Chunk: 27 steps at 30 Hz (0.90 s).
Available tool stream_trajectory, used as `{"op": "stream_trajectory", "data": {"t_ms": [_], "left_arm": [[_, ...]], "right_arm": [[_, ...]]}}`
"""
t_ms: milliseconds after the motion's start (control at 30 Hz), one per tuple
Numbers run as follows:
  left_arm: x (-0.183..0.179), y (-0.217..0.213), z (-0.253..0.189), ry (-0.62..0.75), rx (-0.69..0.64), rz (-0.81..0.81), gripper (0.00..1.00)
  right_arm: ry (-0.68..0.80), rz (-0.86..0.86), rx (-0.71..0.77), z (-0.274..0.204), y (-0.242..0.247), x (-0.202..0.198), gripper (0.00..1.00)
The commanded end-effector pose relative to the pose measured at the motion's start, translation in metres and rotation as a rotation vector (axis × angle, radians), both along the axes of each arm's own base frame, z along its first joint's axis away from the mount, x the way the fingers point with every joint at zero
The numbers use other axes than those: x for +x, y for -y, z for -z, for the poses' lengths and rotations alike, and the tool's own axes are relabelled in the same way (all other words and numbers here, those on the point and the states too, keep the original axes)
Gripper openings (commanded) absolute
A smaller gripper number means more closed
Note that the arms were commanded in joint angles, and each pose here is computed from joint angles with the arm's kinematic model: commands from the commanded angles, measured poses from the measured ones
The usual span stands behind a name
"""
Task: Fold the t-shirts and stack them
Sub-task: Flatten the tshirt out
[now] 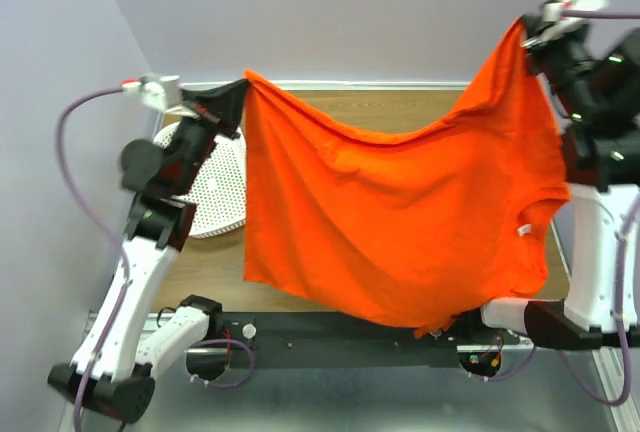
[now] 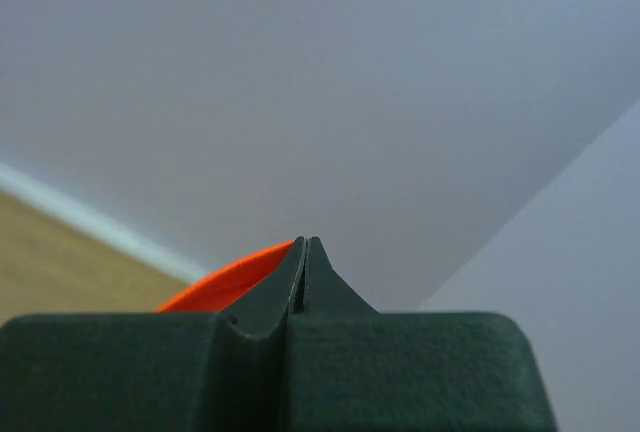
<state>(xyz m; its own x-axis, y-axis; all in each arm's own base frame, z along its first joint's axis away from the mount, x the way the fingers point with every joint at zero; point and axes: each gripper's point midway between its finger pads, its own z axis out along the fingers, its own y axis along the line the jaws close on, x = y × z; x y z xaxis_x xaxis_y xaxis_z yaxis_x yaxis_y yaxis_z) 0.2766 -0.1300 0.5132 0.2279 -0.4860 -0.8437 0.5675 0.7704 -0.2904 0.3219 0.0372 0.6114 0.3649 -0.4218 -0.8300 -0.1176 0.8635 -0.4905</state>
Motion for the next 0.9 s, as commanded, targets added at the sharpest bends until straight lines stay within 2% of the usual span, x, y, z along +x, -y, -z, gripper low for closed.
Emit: {"op": "stream_trajectory", "data": {"t_ms": [0,100,133,200,233,267,300,333,367,400,433,533,633,800,867], "left_arm": [[0.059,0.013,0.056,-0.105,-0.001,-0.026,0.00],[0.118,0.028,0.119,-0.250,0.036,-0.055,0.00],[0.148,0.036,0.154,-0.325,0.064,-0.067,0.00],[0.180,0.041,0.170,-0.373,0.077,-0.098,0.00],[0.208,0.047,0.217,-0.465,0.114,-0.112,0.00],[0.223,0.049,0.231,-0.499,0.125,-0.128,0.00],[0.242,0.052,0.227,-0.513,0.123,-0.146,0.00],[0.264,0.058,0.275,-0.605,0.162,-0.150,0.00],[0.274,0.055,0.298,-0.674,0.181,-0.188,0.00],[0.294,0.056,0.282,-0.655,0.170,-0.208,0.00],[0.308,0.057,0.320,-0.727,0.199,-0.224,0.00],[0.335,0.050,0.347,-0.808,0.213,-0.270,0.00],[0.350,0.040,0.356,-0.837,0.212,-0.312,0.00],[0.361,0.014,0.362,-0.865,0.194,-0.375,0.00],[0.361,0.011,0.354,-0.834,0.177,-0.369,0.00]], "right_arm": [[-0.189,0.054,-0.036,0.098,0.007,0.061,0.01],[-0.329,0.073,-0.052,0.189,0.014,0.103,0.01],[-0.407,0.079,-0.048,0.233,0.019,0.125,0.01],[-0.478,0.045,-0.050,0.276,0.014,0.147,0.00],[-0.508,0.033,-0.051,0.296,0.012,0.158,0.01],[-0.592,0.013,-0.052,0.340,0.009,0.178,0.01],[-0.592,-0.020,-0.062,0.350,0.004,0.191,0.01],[-0.612,-0.027,-0.050,0.364,0.002,0.202,0.01],[-0.650,-0.030,-0.039,0.392,0.001,0.227,0.01],[-0.664,-0.027,-0.033,0.402,0.001,0.239,0.00],[-0.687,-0.022,-0.008,0.415,0.000,0.250,0.01],[-0.696,0.004,0.037,0.431,0.003,0.288,0.00],[-0.683,0.015,0.073,0.434,0.003,0.312,0.01],[-0.677,-0.026,0.120,0.433,-0.007,0.326,0.01],[-0.673,-0.031,0.143,0.429,-0.008,0.328,0.01]]}}
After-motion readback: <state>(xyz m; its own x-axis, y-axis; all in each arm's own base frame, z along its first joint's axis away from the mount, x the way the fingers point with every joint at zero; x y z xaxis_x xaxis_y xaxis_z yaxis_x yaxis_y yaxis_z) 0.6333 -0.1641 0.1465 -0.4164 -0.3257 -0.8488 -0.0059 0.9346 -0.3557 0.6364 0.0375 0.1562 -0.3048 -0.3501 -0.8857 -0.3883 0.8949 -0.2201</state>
